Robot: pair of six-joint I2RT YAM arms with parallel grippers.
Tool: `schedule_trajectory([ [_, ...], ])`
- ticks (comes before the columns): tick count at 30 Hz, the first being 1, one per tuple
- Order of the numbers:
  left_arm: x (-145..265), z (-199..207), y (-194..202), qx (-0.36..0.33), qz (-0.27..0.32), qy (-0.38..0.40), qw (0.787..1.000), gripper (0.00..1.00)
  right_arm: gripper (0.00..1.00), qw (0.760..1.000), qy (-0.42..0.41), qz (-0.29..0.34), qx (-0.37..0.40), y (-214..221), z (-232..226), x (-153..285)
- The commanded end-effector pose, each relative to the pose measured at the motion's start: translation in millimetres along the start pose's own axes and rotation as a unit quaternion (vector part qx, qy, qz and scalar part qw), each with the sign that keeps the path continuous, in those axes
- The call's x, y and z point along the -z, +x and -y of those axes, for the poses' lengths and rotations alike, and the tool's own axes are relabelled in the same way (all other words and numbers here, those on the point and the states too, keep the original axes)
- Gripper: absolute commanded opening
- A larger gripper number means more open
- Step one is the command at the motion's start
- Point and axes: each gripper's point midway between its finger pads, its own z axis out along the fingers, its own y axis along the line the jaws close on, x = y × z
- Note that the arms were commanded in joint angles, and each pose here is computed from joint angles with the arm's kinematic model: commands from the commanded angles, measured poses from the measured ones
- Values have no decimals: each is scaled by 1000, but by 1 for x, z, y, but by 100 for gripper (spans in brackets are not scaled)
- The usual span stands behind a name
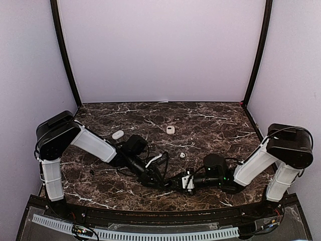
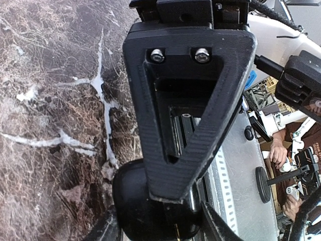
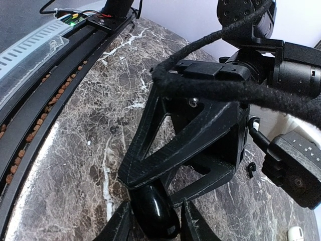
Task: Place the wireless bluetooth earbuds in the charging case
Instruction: Pass from the left arm to the right
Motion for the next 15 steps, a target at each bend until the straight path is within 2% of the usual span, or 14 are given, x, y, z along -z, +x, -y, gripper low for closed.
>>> schedule_trajectory([
  [1, -2, 6, -3, -11, -5, 14, 1000, 38, 31, 1000, -7, 3, 2, -3, -2, -4],
  [7, 0, 8, -4, -25, -2, 6, 1000, 47, 22, 1000, -4, -11, -9, -1, 3, -8],
  [12, 3, 11, -7, -40, 10, -4, 999, 66, 15, 1000, 1, -13, -10, -1, 5, -7],
  [15, 6, 12, -10, -50, 16, -13, 999, 82, 13, 1000, 4, -14, -13, -2, 7, -7],
])
